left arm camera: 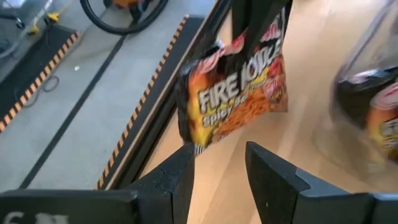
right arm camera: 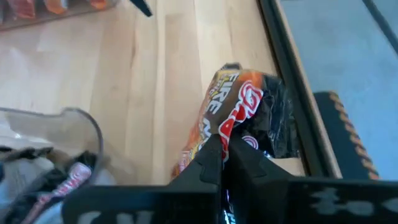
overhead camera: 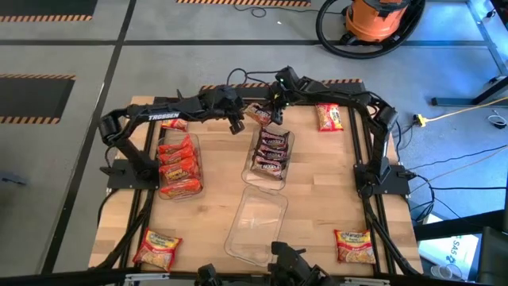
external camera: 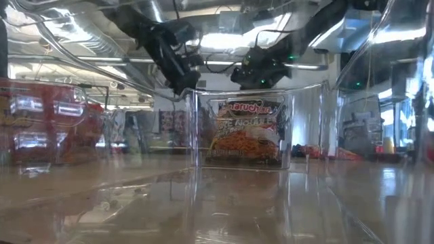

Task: Sort Maruchan noodles
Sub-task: Put the black noodle pack into the top right transparent bin

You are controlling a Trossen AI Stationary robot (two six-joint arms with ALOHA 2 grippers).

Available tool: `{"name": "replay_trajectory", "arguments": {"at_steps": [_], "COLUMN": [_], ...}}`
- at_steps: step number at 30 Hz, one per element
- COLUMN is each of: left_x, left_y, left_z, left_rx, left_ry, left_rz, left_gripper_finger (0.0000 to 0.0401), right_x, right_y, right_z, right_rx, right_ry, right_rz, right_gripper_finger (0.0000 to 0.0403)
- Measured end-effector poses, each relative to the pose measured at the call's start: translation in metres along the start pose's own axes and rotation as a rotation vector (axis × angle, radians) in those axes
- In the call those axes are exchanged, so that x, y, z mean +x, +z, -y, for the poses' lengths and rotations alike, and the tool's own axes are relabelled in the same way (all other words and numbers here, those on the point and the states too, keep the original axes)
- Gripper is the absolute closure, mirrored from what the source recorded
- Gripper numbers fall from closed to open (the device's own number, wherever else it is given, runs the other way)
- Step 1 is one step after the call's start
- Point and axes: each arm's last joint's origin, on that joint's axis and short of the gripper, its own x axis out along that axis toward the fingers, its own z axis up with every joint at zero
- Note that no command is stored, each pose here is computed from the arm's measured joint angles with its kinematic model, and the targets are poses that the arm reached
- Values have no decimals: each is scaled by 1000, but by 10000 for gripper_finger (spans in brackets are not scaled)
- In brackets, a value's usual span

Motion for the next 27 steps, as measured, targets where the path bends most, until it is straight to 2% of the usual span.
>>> {"name": "replay_trajectory", "arguments": {"at_steps": [5, 9, 20, 27], "left_x": [-29, -43, -42, -43], "left_y": [9, 11, 7, 13], "left_z": [7, 12, 16, 16], "left_rx": [18, 21, 43, 39], "left_ry": [23, 5, -10, -1], "left_rz": [39, 51, 8, 63], "left_gripper_finger": [265, 265, 265, 265], "right_x": [-11, -10, 8, 5], "right_y": [16, 18, 35, 44], "right_z": [-8, -15, -55, -66], "right_rx": [-51, -58, -148, -129], "right_ry": [-4, 17, 56, -68], "right_rz": [30, 18, 21, -7], "right_gripper_finger": [403, 403, 403, 403]}}
